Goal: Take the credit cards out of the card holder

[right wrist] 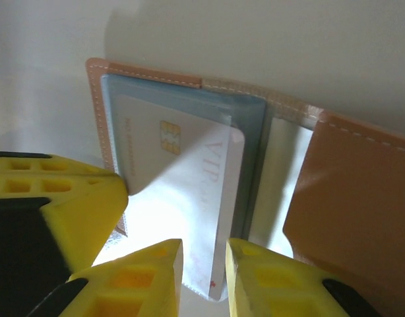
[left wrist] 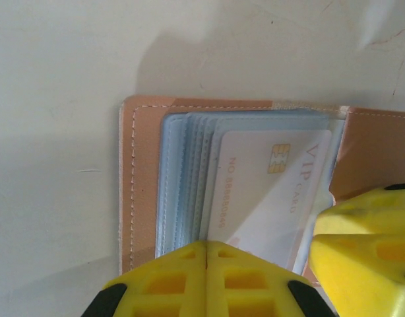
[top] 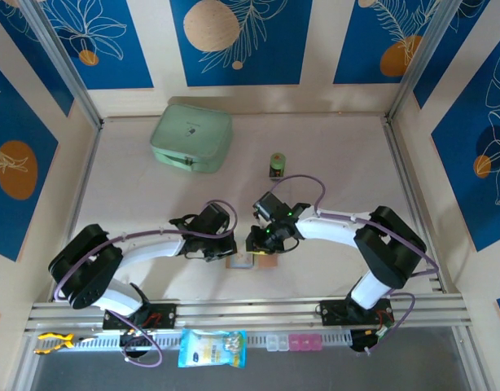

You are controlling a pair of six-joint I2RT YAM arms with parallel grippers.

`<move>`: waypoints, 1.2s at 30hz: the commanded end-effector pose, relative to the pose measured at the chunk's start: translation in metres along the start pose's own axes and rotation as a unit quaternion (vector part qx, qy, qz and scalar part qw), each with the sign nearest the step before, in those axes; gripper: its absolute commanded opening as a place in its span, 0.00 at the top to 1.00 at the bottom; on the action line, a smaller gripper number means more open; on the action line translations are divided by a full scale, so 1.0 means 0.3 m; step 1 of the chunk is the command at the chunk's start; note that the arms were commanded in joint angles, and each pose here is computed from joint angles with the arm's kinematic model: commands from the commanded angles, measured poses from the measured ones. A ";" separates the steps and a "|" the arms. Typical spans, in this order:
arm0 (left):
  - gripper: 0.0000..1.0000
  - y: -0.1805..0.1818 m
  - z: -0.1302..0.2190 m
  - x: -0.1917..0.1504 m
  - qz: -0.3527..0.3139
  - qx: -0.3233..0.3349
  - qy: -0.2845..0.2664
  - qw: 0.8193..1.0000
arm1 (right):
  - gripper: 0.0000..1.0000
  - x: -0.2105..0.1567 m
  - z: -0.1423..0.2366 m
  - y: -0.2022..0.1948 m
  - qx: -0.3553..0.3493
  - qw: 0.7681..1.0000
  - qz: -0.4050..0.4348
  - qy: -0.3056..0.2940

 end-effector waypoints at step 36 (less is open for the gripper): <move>1.00 0.028 -0.015 -0.016 0.007 0.013 0.004 1.000 | 0.76 -0.006 0.006 -0.042 -0.061 0.998 0.011 -0.008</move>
Point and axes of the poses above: each hand's point on the last joint's axis, 136 mm out from that joint toward the fingers, its own z axis back along the fingers, its own y axis along the line the jaws close on, x = y × z, the point moved 3 cm from there along z, back along the fingers, and after that the axes turned 3 degrees about -z, right-handed, at the moved point
